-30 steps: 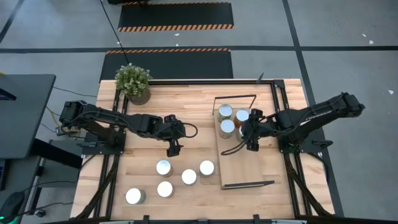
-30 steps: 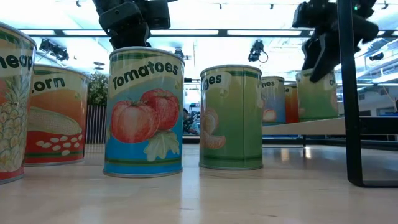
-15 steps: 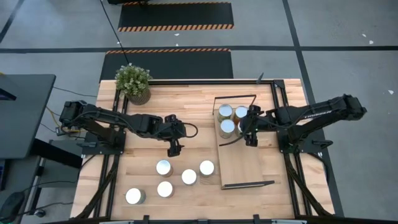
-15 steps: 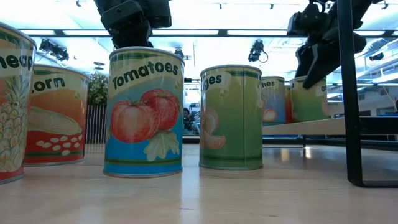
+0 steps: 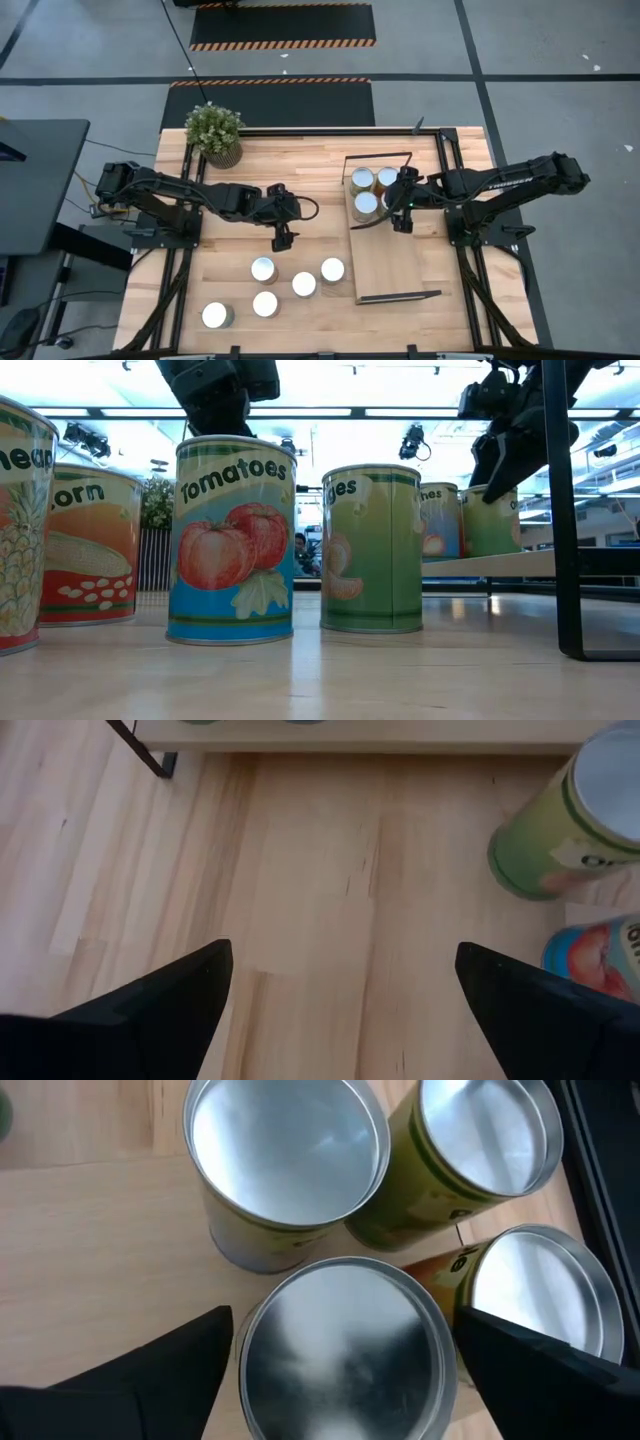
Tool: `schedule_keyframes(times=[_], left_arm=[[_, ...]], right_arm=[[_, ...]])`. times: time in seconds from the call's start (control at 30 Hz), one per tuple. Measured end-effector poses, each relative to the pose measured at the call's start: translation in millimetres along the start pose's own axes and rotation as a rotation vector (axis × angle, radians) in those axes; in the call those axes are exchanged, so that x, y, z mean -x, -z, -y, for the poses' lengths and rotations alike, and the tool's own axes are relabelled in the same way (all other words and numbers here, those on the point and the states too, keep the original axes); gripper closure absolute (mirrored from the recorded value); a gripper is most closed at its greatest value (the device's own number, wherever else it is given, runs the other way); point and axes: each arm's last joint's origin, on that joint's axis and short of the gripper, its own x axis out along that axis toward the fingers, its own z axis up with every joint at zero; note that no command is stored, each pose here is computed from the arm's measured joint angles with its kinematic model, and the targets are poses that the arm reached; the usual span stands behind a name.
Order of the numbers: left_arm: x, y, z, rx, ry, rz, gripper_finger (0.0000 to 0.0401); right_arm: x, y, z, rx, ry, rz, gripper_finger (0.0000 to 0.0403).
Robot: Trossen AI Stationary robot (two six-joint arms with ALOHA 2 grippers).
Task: Pick and place cans onto a shelf
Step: Put the top canned oranges on the shelf, then put the canned oranges on the shelf
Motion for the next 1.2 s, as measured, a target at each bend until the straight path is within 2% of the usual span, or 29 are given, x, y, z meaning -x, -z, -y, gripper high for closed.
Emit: schedule_keyframes(times=[0.23,0.43,0.53,0.73,0.87,1.2], left_arm=[[1,0,3,-0.022,0.019,0.000,0.0012],[3,-4,16,-0.042,0.206,0.044,0.0012],[5,-6,24,-0.058,0.239,0.070,0.0012],[8,-4,36,-0.050,0.268,0.081,0.0012],[12,-6,46,-0.044,0.297,0.121,0.0012],[21,1,68,-0.117,0.199,0.165,0.0012]], right_arm=[[15,-13,0,-0.035,-0.011,0.046,0.0016],[33,-28,-4,-0.043,-0.046,0.122,0.0019],[36,-32,-11,-0.050,-0.070,0.175,0.0019],[30,-49,-31,-0.031,-0.098,0.292,0.0019],[17,-62,-42,-0.028,-0.120,0.309,0.0019],[5,-114,-83,0.034,-0.205,0.309,0.0019]])
